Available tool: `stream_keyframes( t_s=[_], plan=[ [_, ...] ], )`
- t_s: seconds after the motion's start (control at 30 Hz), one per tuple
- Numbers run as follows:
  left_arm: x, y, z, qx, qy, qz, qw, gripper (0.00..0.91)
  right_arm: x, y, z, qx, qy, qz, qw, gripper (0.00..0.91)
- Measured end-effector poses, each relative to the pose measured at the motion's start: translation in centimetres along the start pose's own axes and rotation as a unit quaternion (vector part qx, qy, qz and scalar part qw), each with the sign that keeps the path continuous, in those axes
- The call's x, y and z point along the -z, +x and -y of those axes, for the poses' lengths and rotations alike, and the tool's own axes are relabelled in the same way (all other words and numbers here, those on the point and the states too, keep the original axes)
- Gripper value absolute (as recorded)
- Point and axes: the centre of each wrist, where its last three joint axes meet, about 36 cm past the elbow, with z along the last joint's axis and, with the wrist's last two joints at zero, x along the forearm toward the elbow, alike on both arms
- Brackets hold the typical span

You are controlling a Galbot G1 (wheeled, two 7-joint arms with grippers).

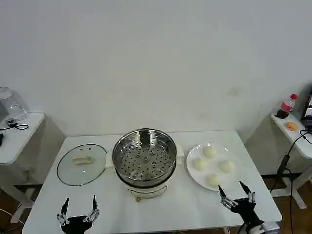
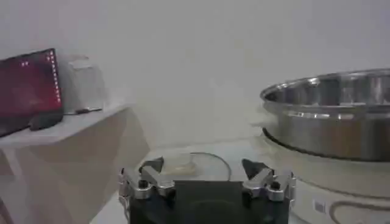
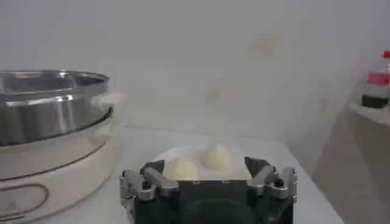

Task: Take steamed baozi put them in steamer then cover it.

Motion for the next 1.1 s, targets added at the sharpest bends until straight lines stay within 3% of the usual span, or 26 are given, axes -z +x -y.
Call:
stream_keyframes(
  t_s=[0.33,0.57,0.7,0.9,1.1],
  plan=[
    [0.7,-0.5,0.0,-0.015,-0.048,0.01,0.999,0.907,4.2,-5.9,6.1,0.038,0.166,-0.02,0.985,0.907],
    [0.4,-0.8,0.1,-0.024,-0.073,0.016,0.997,0.907,8.3,-11.3,11.2,0.093,0.325,-0.05,0.94,0.907],
    [0.2,-0.8,0.2,-0.028,-0.084,0.02,0.996,0.907,10.8,-14.8,13.5,0.129,0.394,-0.068,0.908,0.907],
    [0.1,-0.8,0.3,-0.032,-0.097,0.026,0.994,0.907,14.4,-20.0,15.5,0.202,0.466,-0.095,0.856,0.907],
    [0.2,-1.0,0.1,-0.026,-0.101,0.034,0.994,0.907,17.7,-24.9,15.9,0.282,0.513,-0.125,0.801,0.907]
  ],
)
